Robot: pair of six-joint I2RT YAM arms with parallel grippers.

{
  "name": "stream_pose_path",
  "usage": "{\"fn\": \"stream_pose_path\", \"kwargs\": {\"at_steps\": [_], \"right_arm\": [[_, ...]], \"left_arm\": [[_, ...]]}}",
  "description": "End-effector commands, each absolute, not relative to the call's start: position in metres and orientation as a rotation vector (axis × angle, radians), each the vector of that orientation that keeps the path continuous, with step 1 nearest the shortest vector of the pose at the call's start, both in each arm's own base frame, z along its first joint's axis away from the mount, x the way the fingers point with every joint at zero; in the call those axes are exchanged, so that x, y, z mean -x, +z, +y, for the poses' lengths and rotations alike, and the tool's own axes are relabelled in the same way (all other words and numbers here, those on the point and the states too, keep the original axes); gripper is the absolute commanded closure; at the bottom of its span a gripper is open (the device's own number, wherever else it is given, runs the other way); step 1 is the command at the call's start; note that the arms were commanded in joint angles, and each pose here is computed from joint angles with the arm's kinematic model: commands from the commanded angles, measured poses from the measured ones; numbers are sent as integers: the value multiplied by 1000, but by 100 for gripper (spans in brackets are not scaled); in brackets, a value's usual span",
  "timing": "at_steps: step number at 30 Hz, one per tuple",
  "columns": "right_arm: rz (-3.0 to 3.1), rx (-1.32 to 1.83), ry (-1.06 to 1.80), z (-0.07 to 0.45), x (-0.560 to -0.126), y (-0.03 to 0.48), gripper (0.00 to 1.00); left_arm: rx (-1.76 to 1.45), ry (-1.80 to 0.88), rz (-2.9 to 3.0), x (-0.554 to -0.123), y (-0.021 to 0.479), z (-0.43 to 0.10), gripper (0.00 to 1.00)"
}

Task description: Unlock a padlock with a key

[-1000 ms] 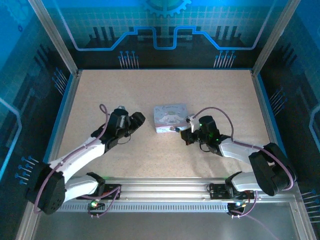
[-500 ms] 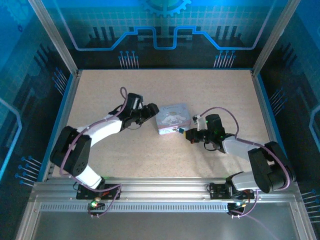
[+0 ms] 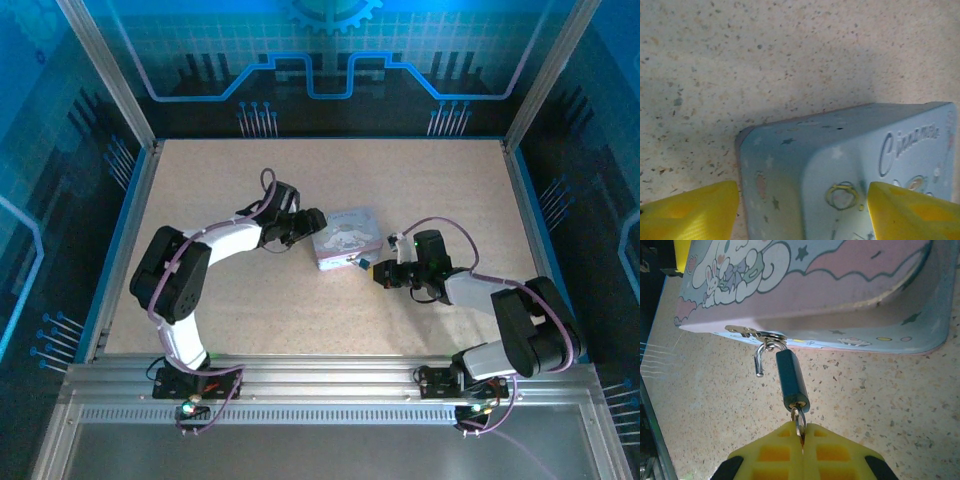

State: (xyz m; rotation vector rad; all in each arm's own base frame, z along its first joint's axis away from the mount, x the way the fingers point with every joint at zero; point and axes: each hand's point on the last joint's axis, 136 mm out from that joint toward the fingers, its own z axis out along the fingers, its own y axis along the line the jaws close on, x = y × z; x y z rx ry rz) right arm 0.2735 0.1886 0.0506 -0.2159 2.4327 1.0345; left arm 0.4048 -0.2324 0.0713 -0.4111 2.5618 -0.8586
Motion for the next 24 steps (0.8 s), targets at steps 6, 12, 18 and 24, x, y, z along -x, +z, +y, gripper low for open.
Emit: {"fn": "stream_pose_path", "kwargs": {"at_steps": [6, 12, 18, 24], "right_arm": [[2533, 154, 981, 174, -260, 31, 79], [2479, 199, 964, 168, -267, 53, 60], [2339, 238, 1101, 181, -286, 91, 50], [2304, 237, 1143, 191, -312, 100, 48]], "left_arm": [[410, -803, 2604, -396, 56, -223, 34], [417, -781, 2615, -386, 51, -217, 35], [442, -778, 2607, -378, 48, -212, 35], [471, -776, 2610, -367, 43, -207, 35]]}}
